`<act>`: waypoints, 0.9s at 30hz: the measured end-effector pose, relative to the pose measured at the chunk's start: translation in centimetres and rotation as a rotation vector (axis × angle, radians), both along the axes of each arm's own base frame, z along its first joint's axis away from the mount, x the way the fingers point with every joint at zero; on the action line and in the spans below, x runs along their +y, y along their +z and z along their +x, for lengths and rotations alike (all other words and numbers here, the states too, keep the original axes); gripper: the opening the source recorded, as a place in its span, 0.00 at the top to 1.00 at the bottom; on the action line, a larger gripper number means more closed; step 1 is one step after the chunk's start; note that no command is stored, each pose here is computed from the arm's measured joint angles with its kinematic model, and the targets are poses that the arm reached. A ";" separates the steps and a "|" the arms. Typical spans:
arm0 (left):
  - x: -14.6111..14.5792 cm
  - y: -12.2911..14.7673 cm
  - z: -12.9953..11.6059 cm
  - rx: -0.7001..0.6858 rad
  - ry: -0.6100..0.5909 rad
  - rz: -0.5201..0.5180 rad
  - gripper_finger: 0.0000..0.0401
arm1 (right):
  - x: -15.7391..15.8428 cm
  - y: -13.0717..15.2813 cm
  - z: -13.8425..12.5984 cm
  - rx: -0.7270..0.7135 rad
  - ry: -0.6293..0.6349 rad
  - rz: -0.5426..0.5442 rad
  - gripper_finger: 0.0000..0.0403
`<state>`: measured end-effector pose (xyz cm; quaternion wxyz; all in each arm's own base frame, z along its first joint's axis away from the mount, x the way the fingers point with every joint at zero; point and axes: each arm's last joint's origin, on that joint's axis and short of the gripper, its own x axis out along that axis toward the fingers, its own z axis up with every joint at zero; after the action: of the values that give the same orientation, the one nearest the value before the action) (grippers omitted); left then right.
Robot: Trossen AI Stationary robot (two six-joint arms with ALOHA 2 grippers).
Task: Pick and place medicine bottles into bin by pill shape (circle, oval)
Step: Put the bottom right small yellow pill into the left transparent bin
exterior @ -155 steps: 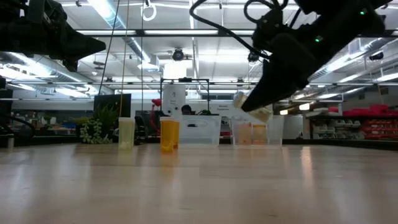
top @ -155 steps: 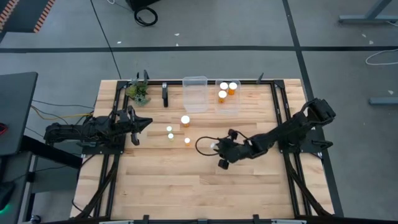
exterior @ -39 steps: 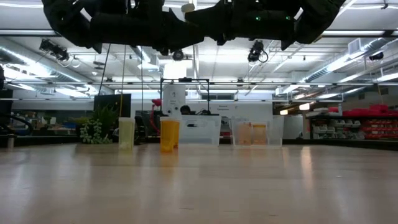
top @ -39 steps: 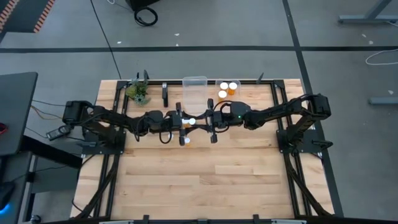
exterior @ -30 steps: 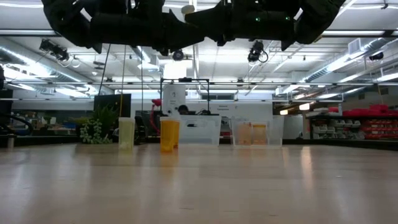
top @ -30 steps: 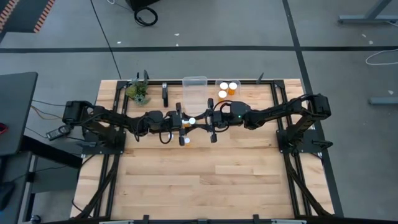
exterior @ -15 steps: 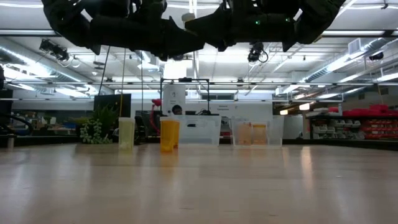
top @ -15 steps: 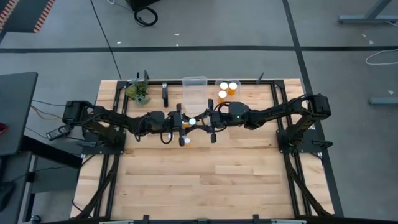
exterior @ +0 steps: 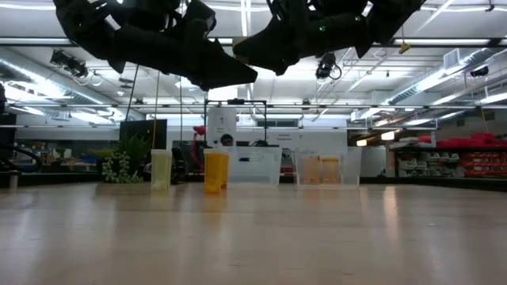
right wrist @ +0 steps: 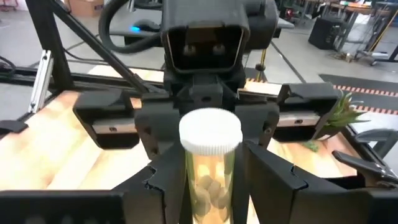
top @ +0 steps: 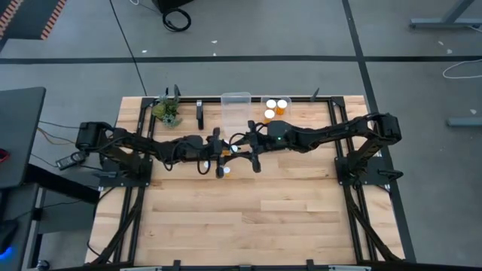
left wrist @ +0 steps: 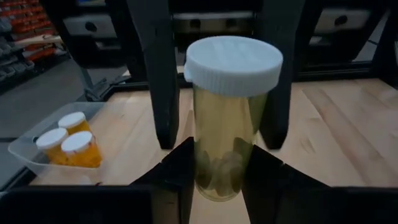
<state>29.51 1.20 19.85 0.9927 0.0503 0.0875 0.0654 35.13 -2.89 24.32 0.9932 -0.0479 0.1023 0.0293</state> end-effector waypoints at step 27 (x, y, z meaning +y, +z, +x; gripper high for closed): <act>0.0 -0.3 0.0 0.026 0.000 -0.005 0.72 | 0.1 -0.2 -0.1 0.026 0.044 0.048 0.56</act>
<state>29.47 1.24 19.59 0.9916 0.0488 0.1007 0.0643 35.08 -2.76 24.12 0.9918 -0.0259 0.1132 0.0540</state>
